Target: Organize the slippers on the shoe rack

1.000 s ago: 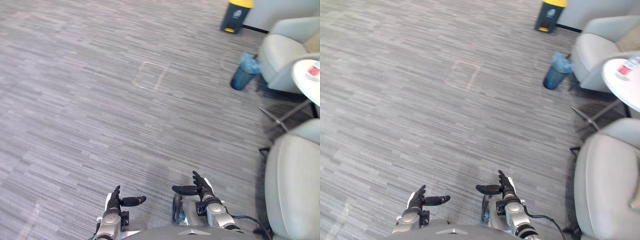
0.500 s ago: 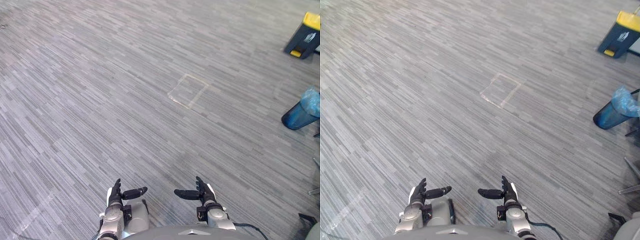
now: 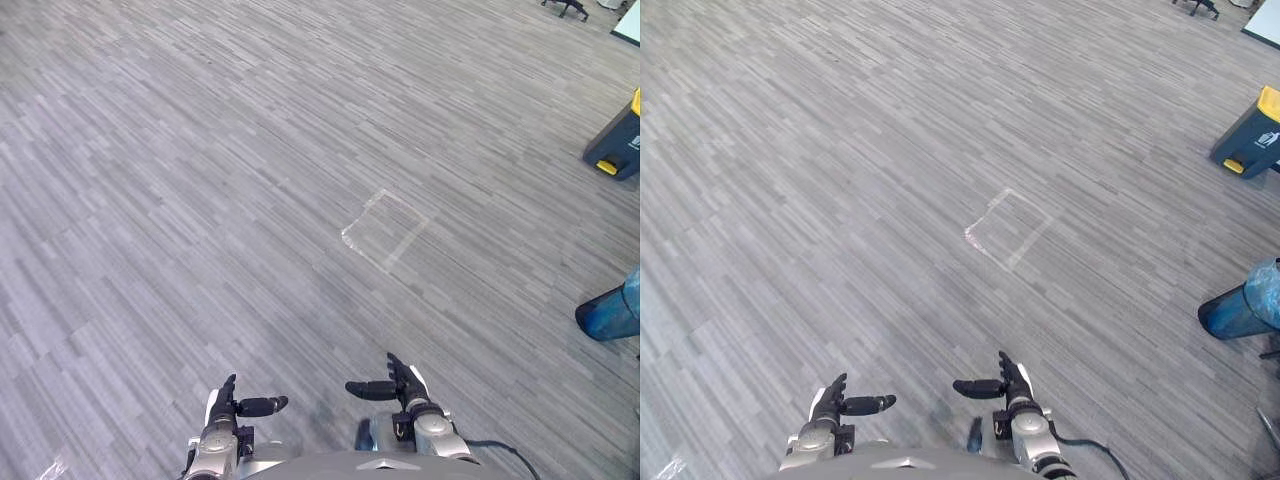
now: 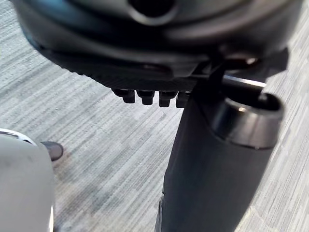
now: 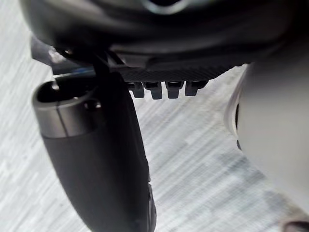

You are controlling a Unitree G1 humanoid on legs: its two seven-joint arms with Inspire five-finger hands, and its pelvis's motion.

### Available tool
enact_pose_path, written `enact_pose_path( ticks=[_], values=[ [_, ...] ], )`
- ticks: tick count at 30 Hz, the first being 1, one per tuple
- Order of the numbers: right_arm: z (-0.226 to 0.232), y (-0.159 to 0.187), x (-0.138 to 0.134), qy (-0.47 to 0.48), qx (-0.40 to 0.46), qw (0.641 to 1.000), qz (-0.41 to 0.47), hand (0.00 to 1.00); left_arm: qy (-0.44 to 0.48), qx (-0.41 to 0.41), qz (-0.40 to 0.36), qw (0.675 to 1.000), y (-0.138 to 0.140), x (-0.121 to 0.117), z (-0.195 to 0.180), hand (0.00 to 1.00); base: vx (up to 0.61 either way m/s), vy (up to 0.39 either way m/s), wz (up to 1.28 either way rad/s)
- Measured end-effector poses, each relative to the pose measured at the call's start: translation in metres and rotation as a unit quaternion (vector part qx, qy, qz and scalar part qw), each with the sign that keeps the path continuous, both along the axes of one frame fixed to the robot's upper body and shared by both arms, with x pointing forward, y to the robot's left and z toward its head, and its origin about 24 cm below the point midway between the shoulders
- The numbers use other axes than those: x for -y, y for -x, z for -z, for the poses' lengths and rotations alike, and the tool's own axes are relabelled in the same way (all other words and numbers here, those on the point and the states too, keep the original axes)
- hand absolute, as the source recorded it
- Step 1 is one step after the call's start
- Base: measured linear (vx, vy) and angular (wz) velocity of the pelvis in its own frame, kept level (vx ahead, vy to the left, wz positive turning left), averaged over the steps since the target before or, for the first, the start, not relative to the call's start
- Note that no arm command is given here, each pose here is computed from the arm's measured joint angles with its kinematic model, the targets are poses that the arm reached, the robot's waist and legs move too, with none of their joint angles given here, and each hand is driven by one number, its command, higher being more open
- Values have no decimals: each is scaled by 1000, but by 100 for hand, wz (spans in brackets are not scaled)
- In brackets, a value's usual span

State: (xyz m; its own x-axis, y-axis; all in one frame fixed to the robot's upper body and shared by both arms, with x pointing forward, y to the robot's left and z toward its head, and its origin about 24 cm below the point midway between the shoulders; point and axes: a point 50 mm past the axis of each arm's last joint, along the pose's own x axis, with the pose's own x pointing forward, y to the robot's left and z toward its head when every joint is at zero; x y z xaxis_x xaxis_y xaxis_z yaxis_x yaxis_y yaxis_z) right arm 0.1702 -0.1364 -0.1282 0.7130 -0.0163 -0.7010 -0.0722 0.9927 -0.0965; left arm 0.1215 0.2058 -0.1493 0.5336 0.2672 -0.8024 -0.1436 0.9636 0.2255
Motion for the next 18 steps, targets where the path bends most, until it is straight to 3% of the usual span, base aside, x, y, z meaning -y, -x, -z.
enact_pose_path(
  ticks=[4, 7, 13, 18],
  values=[
    [-1, -12, 2, 9, -10, 1000, -2, 100, 18, -2, 35, 999, -5, 17, 2, 100, 664, -176, -1],
    [4, 2, 3, 10, -23, 1000, 2, 100, 30, 11, 22, 999, -8, 22, 1, 100, 489, -169, 16],
    [1, 3, -23, -22, -23, 999, -5, 100, 16, 60, -31, 998, -16, 6, -11, 100, 485, -38, -61],
    [4, 2, -20, -12, -33, 999, -11, 100, 13, 77, -27, 997, -23, 3, -14, 100, 549, 179, -71]
  ],
)
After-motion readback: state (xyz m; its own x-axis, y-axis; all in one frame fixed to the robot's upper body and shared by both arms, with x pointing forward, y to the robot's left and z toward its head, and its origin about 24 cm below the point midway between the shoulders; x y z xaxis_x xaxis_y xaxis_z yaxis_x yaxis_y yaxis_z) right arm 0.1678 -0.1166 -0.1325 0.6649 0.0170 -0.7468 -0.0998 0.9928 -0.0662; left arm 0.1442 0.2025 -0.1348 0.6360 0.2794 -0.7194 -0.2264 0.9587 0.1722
